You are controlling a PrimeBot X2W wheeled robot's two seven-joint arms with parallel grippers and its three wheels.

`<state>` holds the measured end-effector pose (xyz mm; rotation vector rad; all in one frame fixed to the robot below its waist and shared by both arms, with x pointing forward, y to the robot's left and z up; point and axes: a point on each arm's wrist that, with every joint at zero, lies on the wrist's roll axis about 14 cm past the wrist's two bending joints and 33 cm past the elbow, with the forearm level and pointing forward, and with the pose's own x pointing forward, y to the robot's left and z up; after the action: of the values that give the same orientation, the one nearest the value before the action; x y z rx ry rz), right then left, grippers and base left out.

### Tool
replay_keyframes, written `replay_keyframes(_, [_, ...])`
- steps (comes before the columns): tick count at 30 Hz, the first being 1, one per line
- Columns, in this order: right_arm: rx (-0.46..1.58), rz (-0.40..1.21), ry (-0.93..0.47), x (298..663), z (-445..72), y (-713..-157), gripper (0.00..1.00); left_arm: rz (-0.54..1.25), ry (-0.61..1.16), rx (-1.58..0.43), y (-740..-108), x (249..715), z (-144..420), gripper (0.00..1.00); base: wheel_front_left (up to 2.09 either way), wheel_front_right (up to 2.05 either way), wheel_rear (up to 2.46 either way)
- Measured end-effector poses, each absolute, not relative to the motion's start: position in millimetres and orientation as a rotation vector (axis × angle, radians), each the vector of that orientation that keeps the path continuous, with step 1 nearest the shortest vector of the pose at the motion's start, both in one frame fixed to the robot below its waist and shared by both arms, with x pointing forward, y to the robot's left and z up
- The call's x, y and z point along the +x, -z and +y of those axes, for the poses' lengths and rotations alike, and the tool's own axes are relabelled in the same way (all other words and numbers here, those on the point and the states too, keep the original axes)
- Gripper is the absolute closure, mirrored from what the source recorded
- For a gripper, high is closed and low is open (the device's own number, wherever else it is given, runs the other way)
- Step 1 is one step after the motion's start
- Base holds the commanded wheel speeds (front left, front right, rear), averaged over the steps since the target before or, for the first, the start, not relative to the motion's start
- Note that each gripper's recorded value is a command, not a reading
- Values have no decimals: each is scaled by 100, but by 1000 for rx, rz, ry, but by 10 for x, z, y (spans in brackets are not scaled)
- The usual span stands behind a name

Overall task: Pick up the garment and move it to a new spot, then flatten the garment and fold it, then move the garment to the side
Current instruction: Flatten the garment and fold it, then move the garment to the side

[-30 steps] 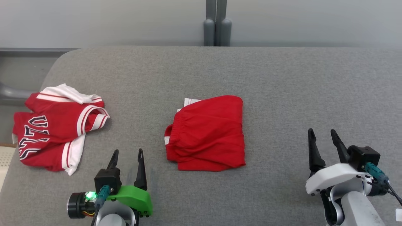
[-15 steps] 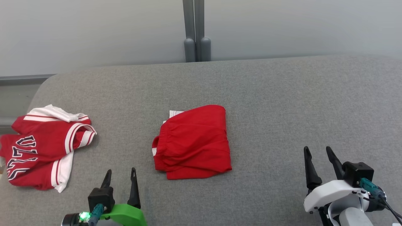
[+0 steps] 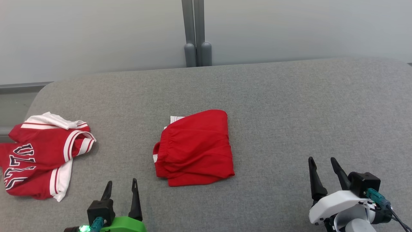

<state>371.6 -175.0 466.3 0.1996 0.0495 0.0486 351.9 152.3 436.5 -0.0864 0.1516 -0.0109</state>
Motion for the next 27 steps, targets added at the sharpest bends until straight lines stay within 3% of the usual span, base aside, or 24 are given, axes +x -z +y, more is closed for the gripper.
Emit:
replay_keyframes(13, [251, 94, -139, 3830, -1397, -4565, 0, 168, 14, -97, -4314, 3458, 1510, 0, 0, 0, 0])
replay_keyframes(27, [331, 141, -375, 4485, -425, -4585, 0, 192, -44, -97, -4251, 3399, 1697, 0, 0, 0, 0])
